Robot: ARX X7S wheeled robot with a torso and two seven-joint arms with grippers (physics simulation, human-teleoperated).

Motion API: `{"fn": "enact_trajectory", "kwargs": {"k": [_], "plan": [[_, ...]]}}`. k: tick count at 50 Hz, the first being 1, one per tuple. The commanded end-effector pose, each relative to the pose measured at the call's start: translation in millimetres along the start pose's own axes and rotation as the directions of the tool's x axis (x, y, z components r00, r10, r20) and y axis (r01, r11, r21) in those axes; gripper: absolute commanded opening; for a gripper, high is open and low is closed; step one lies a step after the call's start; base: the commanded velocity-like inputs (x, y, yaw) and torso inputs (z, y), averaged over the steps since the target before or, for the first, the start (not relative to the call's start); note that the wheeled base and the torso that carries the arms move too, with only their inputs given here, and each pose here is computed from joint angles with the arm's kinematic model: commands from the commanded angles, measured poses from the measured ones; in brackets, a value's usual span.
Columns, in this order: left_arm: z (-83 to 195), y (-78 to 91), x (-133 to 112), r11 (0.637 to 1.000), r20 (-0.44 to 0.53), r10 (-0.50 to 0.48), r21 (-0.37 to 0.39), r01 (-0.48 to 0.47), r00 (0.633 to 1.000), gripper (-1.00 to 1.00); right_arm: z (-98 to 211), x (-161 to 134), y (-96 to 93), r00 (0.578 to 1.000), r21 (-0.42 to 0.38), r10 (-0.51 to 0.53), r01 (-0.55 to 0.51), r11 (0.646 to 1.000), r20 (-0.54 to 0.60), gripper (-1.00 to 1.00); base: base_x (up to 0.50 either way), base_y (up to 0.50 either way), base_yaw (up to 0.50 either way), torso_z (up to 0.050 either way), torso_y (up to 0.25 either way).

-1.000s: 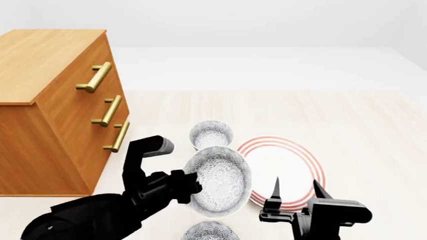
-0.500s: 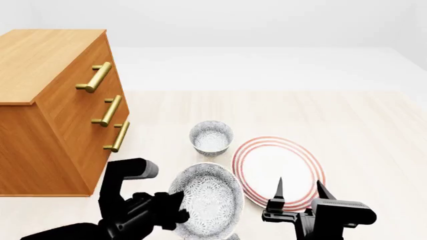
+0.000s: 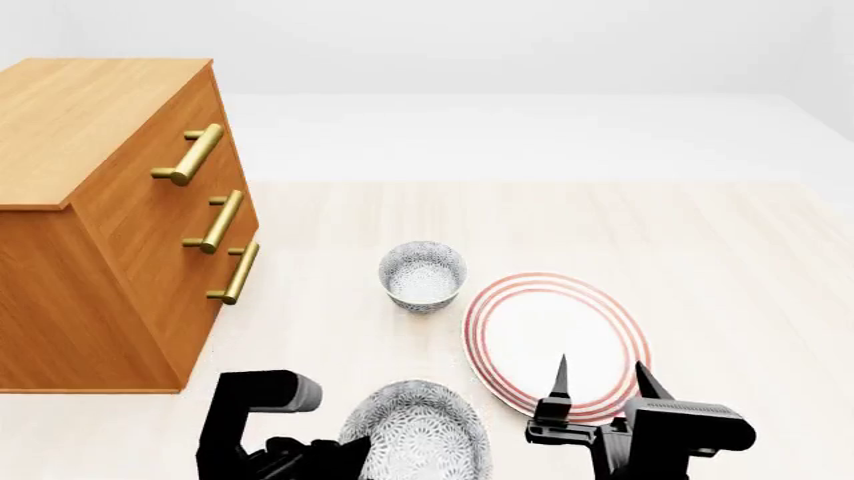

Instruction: Stack the bowl in the middle on the bowl at the back.

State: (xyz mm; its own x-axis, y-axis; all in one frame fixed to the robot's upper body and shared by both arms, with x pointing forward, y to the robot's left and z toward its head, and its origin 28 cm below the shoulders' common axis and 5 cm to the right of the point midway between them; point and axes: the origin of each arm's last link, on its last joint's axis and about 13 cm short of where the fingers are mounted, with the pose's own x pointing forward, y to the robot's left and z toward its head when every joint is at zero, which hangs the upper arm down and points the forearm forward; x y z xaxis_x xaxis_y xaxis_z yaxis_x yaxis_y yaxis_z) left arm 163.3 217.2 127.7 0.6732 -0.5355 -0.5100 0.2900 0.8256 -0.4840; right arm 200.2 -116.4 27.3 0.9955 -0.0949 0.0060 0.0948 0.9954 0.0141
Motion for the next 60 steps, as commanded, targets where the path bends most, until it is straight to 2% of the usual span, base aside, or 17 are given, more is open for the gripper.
{"fn": "enact_trajectory", "kwargs": {"k": [1,18,32,60], "plan": [[-7.2,0.0,-0.2,1.0,-0.023,-0.011,-0.016,0.01,1.0,-1.0,0.1,-0.3,-0.1,1.0,0.0,-0.001,0.001,1.0,0.0,1.0,0.0,0.0,0.0,0.0,0.0],[-10.8,0.6,1.4,0.997,-0.059,0.023,-0.074,-0.028,0.998,-1.0,-0.7,0.8,0.6,1.0,-0.001,-0.001,0.001,1.0,-0.003,1.0,0.0,0.0,0.0,0.0,0.001],[-13.6,-2.0,0.3,0.993,-0.098,-0.001,-0.117,-0.01,0.995,-1.0,-0.5,0.6,0.3,1.0,0.0,-0.003,0.003,1.0,-0.002,1.0,0.0,0.0,0.0,0.0,0.0],[-13.7,-4.8,-2.6,0.992,-0.092,-0.037,-0.123,0.025,0.995,-1.0,-2.1,0.9,-0.3,1.0,-0.002,-0.002,0.002,1.0,-0.009,1.0,0.0,0.0,0.0,0.0,0.0]]}}
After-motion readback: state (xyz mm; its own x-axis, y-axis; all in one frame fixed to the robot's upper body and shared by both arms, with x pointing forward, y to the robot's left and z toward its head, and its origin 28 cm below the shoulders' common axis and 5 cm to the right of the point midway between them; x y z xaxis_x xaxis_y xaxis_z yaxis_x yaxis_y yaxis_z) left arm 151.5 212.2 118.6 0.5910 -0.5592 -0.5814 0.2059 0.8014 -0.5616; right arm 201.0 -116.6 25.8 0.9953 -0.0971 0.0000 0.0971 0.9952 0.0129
